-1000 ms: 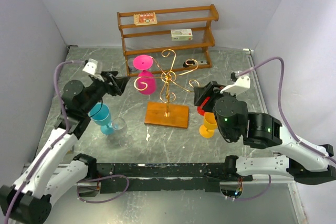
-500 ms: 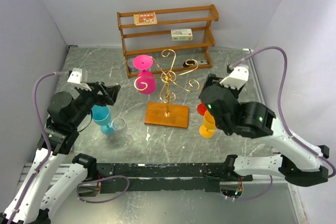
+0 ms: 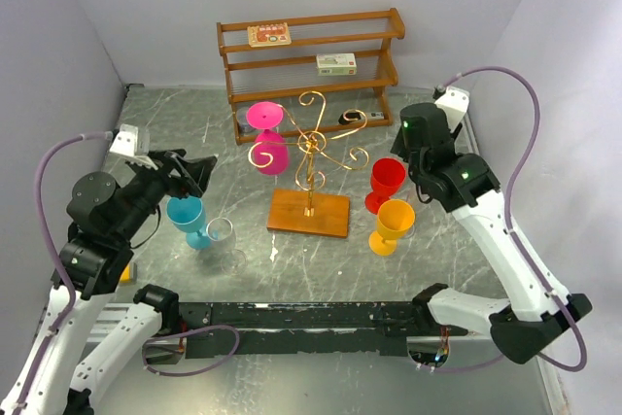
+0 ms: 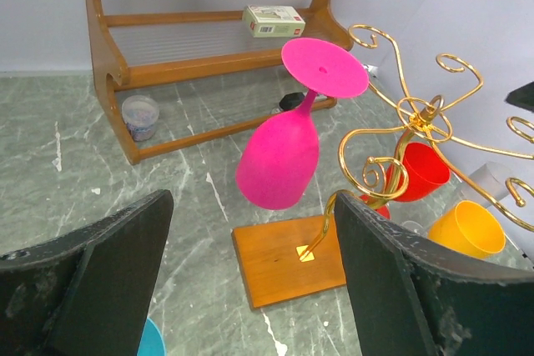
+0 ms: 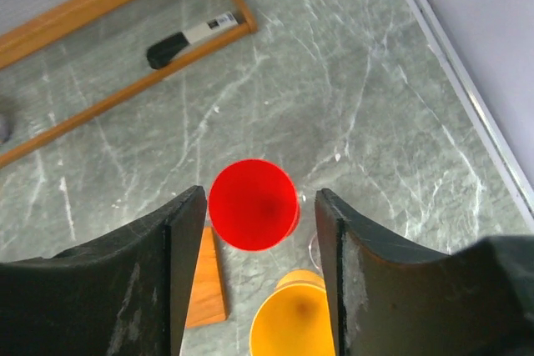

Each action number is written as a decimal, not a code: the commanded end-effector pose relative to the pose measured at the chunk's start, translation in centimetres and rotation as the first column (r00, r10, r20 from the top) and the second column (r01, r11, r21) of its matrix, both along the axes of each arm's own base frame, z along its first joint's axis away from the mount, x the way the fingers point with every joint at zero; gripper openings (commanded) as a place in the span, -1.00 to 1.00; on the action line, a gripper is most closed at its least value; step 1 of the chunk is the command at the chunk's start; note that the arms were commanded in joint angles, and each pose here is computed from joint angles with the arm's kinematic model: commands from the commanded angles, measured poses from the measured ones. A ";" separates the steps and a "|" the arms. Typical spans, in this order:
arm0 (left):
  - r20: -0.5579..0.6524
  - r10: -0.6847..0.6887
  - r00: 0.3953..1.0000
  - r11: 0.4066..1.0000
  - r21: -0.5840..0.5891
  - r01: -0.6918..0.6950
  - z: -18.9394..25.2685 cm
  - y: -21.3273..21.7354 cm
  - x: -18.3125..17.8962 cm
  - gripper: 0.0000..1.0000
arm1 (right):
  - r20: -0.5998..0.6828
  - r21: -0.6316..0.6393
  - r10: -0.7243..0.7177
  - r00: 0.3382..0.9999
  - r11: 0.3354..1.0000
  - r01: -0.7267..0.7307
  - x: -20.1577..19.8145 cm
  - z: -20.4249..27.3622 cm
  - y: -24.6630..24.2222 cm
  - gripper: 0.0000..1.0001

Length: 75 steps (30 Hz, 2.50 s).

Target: Place the wine glass upside down on the wine glass rack

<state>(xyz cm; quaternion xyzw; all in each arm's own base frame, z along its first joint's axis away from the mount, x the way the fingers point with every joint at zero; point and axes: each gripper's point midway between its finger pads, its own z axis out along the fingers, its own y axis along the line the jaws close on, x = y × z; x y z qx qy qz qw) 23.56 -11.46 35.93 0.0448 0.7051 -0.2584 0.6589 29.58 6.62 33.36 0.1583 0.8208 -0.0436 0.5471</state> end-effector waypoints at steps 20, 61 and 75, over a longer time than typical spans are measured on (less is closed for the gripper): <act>0.082 -0.032 0.996 0.999 0.016 0.031 2.7 0.8 -3.5 0.81 | -0.333 0.078 0.080 0.940 0.995 -0.057 4.3 -13.2 -2.8 -0.18; 0.138 -0.096 0.986 0.994 -0.032 0.101 4.9 0.0 -5.0 0.82 | -0.165 0.031 0.056 0.985 0.998 -0.052 4.4 -7.2 -3.8 -1.00; 0.218 -0.261 0.940 0.965 0.028 0.261 6.5 -2.2 -6.9 0.99 | 0.236 0.175 0.041 0.971 0.981 -0.084 -2.6 1.8 -4.8 -1.00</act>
